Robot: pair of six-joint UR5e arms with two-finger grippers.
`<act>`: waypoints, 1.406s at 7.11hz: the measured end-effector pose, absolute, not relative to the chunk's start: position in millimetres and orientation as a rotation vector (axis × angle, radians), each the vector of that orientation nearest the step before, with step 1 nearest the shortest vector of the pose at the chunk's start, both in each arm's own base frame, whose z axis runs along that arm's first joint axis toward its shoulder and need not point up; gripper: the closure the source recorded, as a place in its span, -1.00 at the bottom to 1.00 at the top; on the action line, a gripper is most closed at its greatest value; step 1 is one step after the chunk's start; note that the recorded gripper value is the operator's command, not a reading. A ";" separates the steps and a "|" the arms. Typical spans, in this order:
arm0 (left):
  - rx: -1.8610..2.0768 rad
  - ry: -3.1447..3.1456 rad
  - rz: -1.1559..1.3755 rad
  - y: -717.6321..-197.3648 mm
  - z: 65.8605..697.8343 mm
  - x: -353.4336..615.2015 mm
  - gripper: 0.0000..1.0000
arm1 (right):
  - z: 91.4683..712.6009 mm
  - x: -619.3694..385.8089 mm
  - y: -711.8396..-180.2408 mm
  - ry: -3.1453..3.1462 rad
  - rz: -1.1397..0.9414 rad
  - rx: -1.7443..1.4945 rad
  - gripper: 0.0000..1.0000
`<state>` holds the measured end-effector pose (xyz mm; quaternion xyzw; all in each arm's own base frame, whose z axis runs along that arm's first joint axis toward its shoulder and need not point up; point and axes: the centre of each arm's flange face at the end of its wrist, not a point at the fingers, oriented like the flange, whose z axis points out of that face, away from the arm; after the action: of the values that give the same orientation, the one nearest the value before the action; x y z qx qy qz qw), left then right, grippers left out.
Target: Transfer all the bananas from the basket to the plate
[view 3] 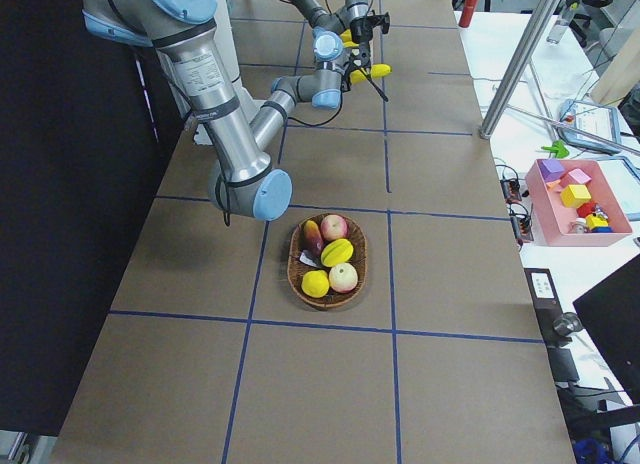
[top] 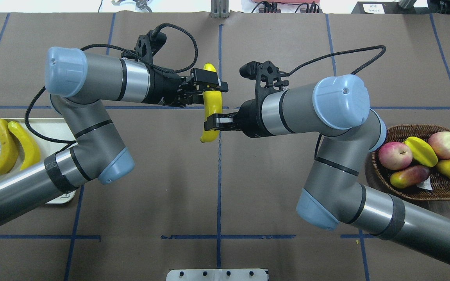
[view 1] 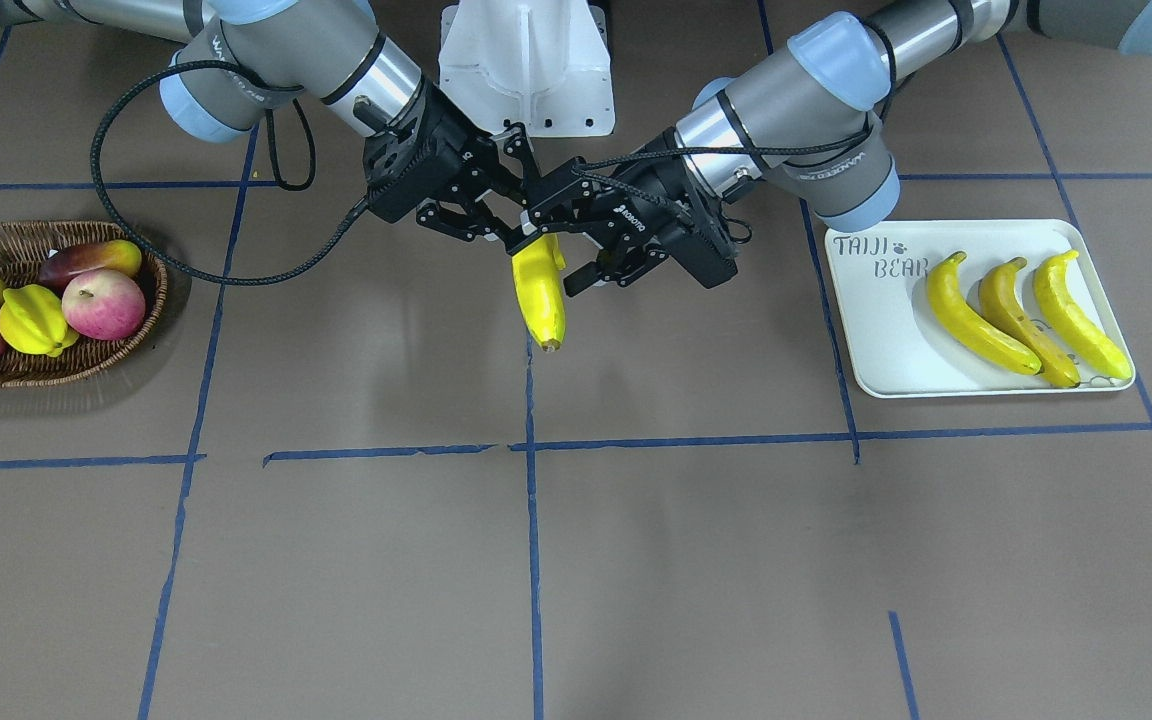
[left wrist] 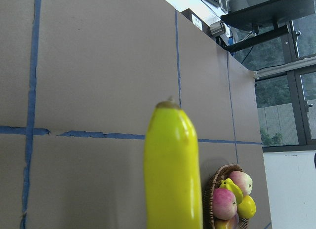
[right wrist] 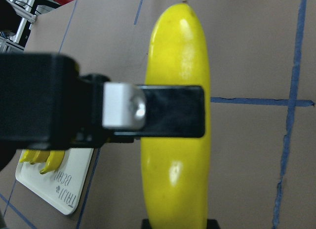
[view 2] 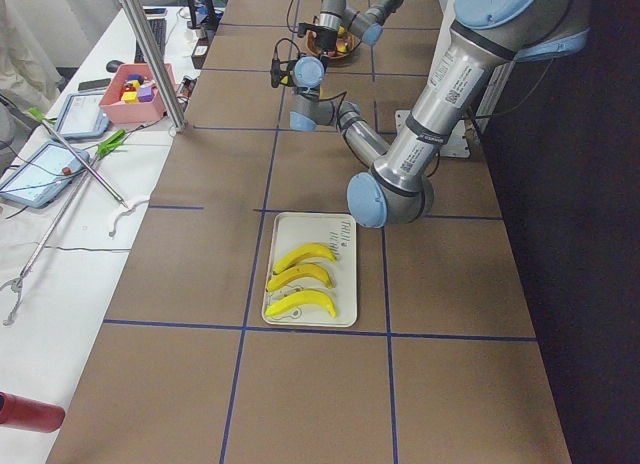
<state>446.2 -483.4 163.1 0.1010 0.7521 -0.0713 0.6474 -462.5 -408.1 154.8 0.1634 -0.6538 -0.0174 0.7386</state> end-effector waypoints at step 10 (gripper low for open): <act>0.204 1.603 -0.239 -496.7 237.9 418.4 1.00 | 164.3 -405.0 -445.9 -1.434 -0.063 0.305 -0.99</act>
<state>418.4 -496.7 237.9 0.0911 0.7152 -0.1066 0.6847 -405.0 -445.9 164.3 0.1394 -0.6542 -0.0289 0.7428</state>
